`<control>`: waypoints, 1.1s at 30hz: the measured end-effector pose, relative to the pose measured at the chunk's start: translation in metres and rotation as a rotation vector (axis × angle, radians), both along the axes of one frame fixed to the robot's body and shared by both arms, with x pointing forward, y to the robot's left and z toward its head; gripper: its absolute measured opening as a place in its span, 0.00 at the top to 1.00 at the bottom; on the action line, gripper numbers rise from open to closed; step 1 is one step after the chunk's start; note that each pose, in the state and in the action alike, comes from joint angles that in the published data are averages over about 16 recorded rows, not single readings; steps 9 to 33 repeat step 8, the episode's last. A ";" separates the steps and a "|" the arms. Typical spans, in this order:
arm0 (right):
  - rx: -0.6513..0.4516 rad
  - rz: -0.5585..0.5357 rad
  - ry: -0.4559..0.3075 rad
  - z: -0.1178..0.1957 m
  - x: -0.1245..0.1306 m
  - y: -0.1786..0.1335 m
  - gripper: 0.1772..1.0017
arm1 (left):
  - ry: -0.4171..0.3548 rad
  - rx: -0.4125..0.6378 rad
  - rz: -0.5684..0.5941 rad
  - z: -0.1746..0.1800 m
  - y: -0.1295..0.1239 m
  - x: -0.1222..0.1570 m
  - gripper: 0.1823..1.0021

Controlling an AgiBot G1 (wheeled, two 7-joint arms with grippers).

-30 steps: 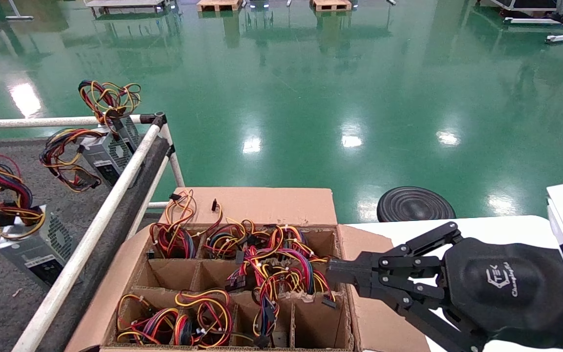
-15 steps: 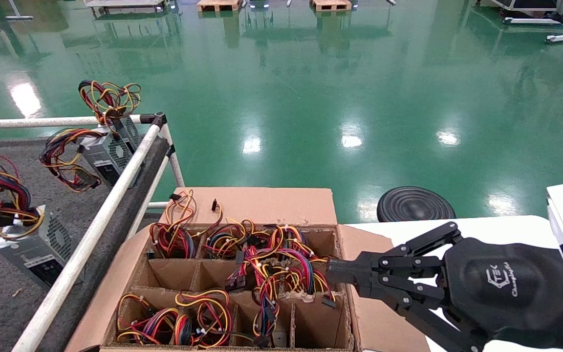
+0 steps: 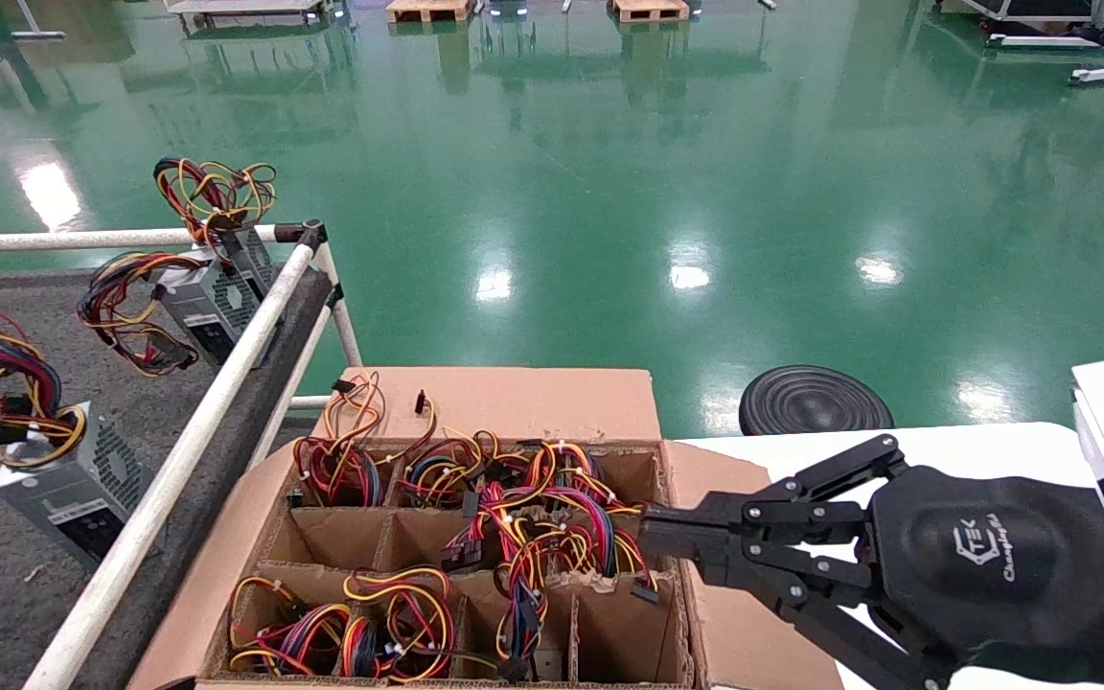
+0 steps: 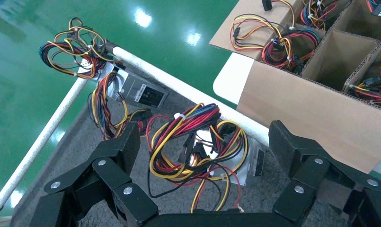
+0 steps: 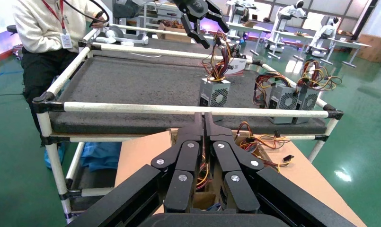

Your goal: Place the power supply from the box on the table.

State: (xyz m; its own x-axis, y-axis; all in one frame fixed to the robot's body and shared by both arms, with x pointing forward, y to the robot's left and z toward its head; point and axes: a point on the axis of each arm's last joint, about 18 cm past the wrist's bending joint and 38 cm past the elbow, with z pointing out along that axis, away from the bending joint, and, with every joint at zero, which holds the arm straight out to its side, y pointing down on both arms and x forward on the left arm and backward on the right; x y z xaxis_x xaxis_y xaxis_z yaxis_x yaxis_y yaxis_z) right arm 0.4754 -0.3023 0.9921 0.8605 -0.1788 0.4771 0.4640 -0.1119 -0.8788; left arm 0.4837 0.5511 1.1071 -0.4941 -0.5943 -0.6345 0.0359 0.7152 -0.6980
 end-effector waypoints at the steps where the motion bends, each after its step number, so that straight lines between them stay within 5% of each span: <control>1: 0.000 0.000 0.000 0.000 0.000 0.000 0.98 | 0.000 0.000 0.000 0.000 0.000 0.000 0.09; 8: 0.000 0.000 0.000 0.000 0.000 0.000 0.97 | 0.000 0.000 0.000 0.000 0.000 0.000 0.02; 33: 0.000 0.000 0.000 0.000 0.000 0.000 0.97 | 0.000 0.000 0.000 0.000 0.000 0.000 0.02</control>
